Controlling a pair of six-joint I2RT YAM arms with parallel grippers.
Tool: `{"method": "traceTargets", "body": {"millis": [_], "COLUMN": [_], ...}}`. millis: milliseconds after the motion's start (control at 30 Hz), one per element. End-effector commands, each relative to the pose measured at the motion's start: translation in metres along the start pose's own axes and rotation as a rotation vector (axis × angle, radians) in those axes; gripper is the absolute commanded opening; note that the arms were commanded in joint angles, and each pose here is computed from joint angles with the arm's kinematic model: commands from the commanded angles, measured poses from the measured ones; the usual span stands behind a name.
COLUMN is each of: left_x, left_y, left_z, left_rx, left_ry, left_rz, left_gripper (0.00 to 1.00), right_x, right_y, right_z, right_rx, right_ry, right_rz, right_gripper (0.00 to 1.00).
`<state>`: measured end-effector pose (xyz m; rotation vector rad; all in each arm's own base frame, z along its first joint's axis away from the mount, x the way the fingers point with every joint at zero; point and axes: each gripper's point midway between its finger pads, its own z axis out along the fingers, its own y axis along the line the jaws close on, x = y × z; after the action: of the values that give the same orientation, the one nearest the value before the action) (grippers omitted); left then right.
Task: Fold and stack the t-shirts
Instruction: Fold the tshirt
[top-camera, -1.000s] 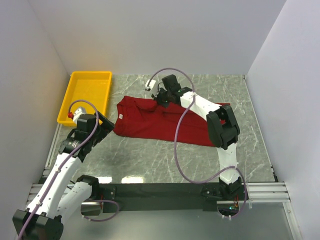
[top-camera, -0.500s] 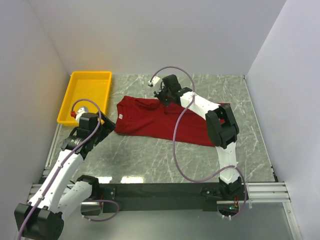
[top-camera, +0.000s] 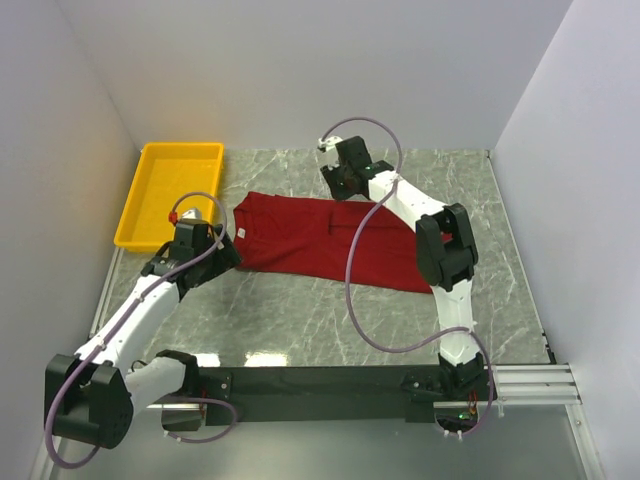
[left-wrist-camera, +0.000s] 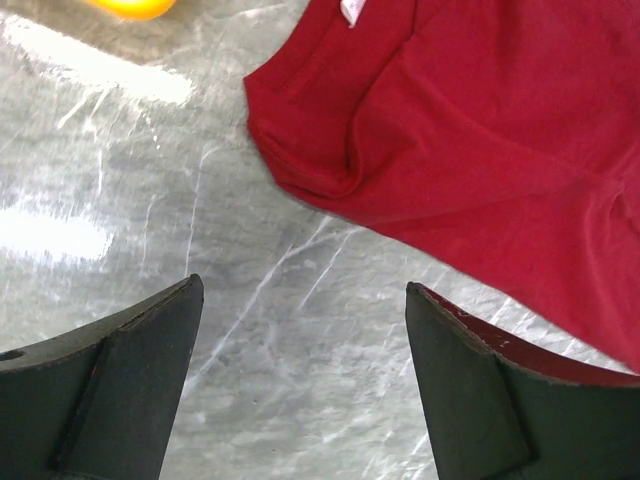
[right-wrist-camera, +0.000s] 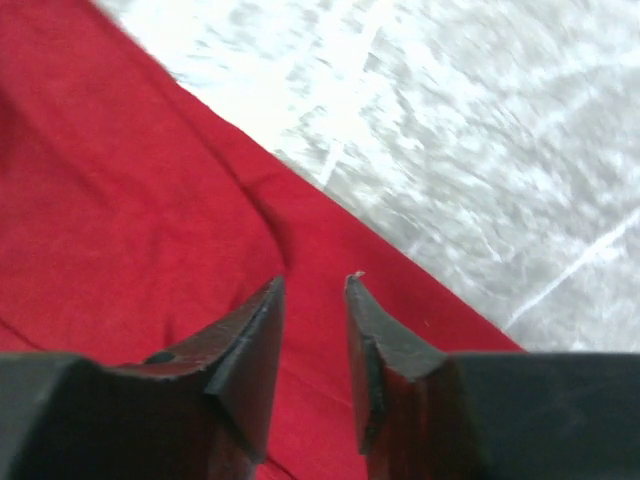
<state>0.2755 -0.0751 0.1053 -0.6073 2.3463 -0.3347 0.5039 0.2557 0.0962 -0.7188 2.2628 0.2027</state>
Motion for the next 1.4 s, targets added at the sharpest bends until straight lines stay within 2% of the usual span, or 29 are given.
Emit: {"method": "traceTargets", "body": {"millis": [0, 100, 167, 233, 333, 467, 667, 900, 1067, 1367], "left_x": [-0.025, -0.027, -0.026, -0.027, -0.027, -0.024, -0.035, -0.025, -0.012, -0.005], "left_y": [-0.023, -0.024, -0.023, -0.022, -0.029, -0.042, -0.055, -0.043, -0.039, -0.019], "left_z": [-0.004, 0.0, 0.006, 0.012, 0.023, 0.041, 0.067, 0.092, 0.095, 0.103], "left_rx": [0.089, 0.087, 0.076, 0.063, 0.082, 0.134, 0.138, 0.047, -0.033, -0.186], "left_ry": [-0.065, -0.058, -0.043, -0.029, -0.007, 0.037, 0.056, 0.166, 0.201, 0.217], "left_rz": [0.074, 0.115, 0.148, 0.181, 0.218, 0.242, 0.303, 0.443, 0.552, 0.615], "left_gripper": [0.87, 0.85, 0.82, 0.79, 0.72, 0.65, 0.62, 0.5, 0.48, 0.47], "right_x": [0.004, 0.006, 0.008, 0.015, 0.029, 0.058, 0.094, 0.128, 0.14, 0.156], "right_y": [-0.008, -0.002, 0.006, 0.031, 0.037, 0.03, 0.006, -0.017, -0.032, -0.045], "right_z": [-0.009, -0.02, -0.037, -0.058, -0.087, -0.119, -0.154, -0.179, -0.187, -0.192], "right_rx": [0.019, -0.059, -0.174, -0.369, -0.435, -0.417, -0.385, -0.32, -0.287, -0.256], "right_ry": [0.028, 0.027, 0.023, 0.007, -0.026, -0.019, -0.013, 0.002, 0.003, 0.023], "right_rz": [0.101, 0.119, 0.057, -0.054, -0.132, -0.15, -0.075, -0.016, 0.041, 0.082], "right_gripper": [0.4, 0.4, 0.4, 0.4, 0.42, 0.42, 0.42, 0.41, 0.41, 0.41]}}
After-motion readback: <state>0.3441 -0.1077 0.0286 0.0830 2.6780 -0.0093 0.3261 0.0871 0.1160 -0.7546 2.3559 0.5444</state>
